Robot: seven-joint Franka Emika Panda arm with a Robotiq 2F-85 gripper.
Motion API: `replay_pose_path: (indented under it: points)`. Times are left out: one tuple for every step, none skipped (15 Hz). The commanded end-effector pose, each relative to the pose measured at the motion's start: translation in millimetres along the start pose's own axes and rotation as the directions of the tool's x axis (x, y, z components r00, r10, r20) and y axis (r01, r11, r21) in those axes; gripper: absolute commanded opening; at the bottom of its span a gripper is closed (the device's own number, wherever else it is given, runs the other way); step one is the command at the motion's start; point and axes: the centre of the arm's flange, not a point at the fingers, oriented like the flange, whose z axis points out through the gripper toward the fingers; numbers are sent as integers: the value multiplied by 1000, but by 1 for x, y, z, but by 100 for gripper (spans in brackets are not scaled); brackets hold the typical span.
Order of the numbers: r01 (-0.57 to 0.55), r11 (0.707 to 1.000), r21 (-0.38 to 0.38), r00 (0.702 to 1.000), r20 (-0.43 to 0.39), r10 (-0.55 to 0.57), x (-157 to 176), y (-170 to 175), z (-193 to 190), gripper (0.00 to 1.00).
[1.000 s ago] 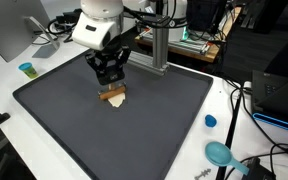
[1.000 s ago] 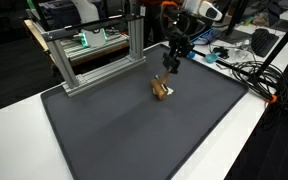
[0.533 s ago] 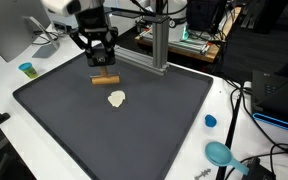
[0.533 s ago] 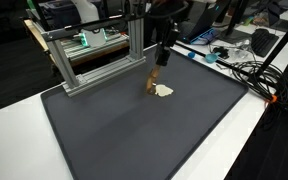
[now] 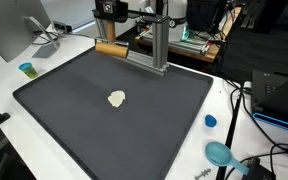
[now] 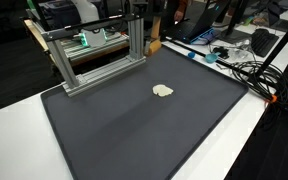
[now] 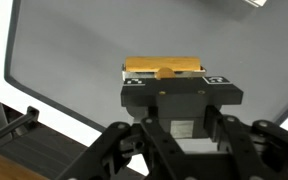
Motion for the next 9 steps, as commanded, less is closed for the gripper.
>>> replay_pose_path:
  points:
    - [-182,983,3,981,-71,182,-76,-46,-26,21]
    - [-230,973,12,970,-79,230,-91,-57,-28,21]
    - [-147,989,2,989,-26,147,-42,-30,-20,21]
    - [-154,988,0,988,-29,154,-51,-37,-22,46]
    - [-152,988,-2,988,-31,152,-54,-39,-24,46]
    - [-153,988,-1,988,-29,152,-52,-38,-23,46]
    - [-152,988,1,988,-22,152,-49,-37,-19,46]
    - [-167,986,13,986,-24,167,-45,-40,-15,21]
    - [-180,984,14,983,-36,180,-52,-43,-20,21]
